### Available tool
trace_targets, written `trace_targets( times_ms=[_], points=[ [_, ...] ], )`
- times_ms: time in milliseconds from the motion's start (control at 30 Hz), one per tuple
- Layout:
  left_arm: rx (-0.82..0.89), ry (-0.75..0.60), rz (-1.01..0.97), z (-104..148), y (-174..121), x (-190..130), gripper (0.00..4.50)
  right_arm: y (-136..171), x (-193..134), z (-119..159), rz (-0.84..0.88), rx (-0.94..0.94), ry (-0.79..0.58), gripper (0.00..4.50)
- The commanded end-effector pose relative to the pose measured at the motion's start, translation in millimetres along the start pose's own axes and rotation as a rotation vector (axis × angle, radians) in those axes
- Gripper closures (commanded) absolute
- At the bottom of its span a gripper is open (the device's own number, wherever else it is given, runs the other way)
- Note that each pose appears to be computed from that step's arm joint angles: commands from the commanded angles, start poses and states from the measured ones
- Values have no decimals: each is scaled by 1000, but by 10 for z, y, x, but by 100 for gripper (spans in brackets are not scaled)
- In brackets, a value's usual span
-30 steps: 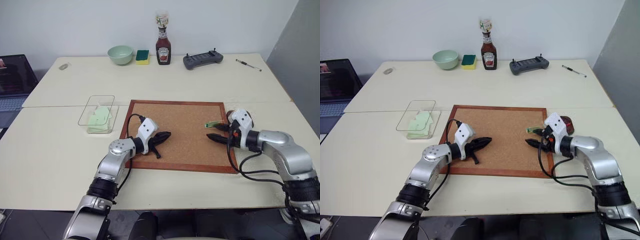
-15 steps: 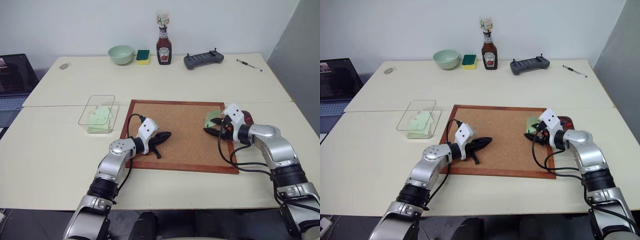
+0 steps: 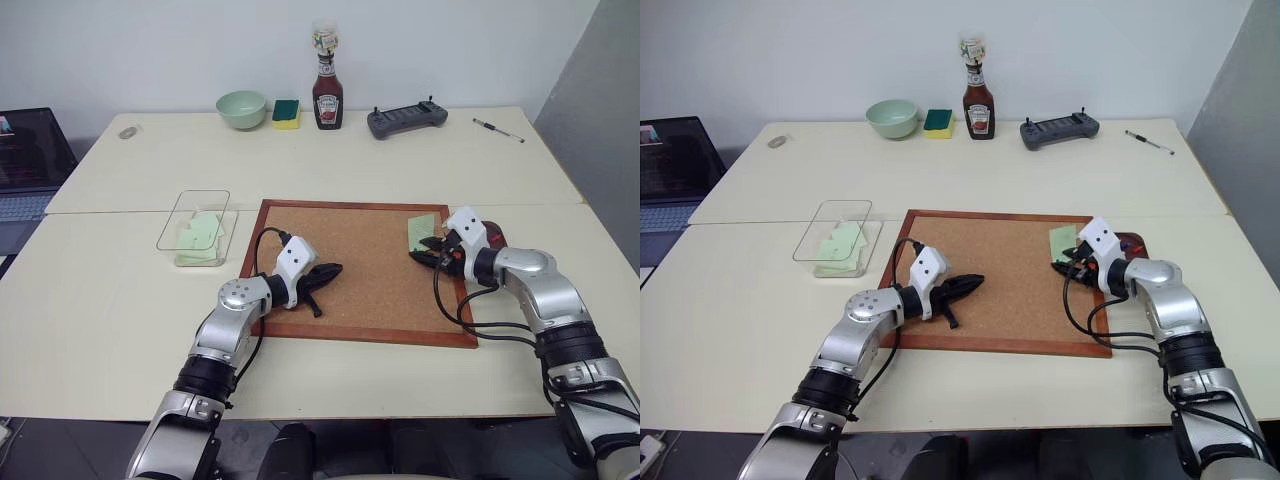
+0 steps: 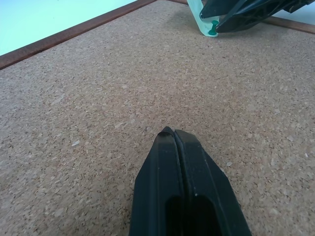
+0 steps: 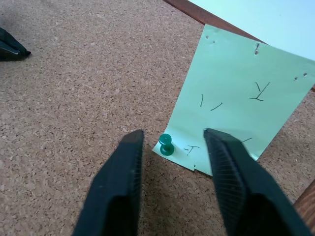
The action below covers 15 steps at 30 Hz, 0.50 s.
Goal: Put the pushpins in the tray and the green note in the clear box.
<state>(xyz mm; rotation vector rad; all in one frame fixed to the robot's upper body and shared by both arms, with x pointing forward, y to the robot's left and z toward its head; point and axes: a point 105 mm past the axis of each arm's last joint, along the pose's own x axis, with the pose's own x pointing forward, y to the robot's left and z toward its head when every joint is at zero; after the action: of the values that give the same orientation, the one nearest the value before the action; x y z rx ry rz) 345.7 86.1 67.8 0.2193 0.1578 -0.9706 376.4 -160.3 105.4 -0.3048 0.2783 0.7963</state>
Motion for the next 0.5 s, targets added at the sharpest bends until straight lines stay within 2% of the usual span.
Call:
trace_targets(
  times_ms=[33,133,167,500],
  points=[
    [-93,142,-29,-437,-156,-19,450,-53,-9,163,-12,-38,-47,361],
    [-93,141,-28,-436,-153,-17,450,-57,-4,163,-12,-41,-46,414],
    [-93,141,-27,-437,-152,-18,450,-57,-3,163,-11,-44,-45,445],
    [-95,140,-23,-442,-155,-25,450,-49,-87,308,-7,-14,-119,445]
  ],
)
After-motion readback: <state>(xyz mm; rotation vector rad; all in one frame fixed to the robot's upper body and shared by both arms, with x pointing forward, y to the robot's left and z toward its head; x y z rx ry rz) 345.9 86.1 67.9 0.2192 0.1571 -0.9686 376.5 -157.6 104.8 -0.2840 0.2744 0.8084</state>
